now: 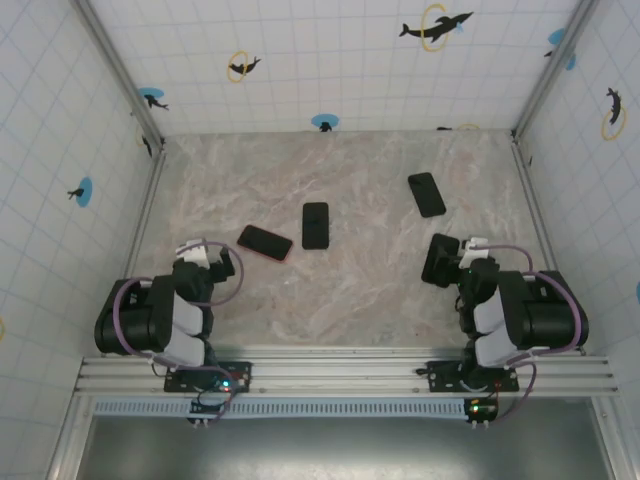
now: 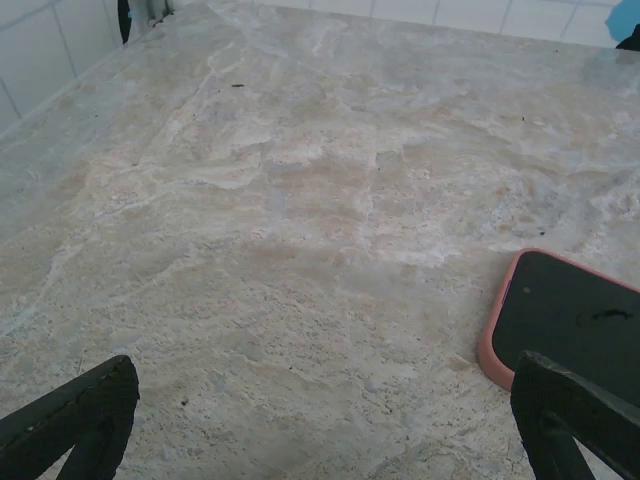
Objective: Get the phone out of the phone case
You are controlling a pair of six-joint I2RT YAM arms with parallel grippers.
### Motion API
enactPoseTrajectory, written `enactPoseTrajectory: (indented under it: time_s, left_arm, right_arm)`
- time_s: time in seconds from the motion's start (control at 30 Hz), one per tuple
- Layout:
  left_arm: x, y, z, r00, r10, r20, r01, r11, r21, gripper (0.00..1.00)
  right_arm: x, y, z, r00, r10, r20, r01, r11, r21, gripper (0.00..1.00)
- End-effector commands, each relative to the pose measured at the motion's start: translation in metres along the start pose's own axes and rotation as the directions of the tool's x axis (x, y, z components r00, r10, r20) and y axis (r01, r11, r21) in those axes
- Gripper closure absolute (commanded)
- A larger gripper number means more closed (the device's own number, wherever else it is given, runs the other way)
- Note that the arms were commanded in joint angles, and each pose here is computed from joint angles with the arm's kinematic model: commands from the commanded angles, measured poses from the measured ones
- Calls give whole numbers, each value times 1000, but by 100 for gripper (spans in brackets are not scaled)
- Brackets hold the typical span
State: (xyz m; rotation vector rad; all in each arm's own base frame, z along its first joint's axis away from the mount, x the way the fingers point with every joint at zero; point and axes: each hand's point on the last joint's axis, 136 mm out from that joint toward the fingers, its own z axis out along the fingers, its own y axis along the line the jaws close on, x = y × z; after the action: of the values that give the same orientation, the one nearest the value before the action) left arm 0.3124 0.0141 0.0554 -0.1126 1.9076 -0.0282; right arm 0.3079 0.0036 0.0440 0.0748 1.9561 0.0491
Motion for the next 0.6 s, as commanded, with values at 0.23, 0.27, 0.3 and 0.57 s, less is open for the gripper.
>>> enactPoseTrajectory:
  time_s: [0.23, 0.27, 0.3, 0.57]
  left_arm:
    - [-2, -2, 0, 1000, 20, 13, -20, 1000, 4, 2]
    - [-2, -2, 0, 1000, 19, 14, -19, 1000, 4, 2]
    - [-2, -1, 0, 1000, 19, 15, -19, 1000, 4, 2]
    - [-3, -2, 0, 1000, 20, 15, -20, 1000, 6, 2]
  right_arm:
    - [-8, -1, 0, 999, -9, 36, 9, 1000, 1, 0]
    - [-8, -1, 0, 999, -11, 36, 10, 1000, 1, 0]
    - [-8, -1, 0, 999, -10, 36, 10, 1000, 0, 0]
    - [-8, -1, 0, 999, -6, 35, 6, 1000, -3, 0]
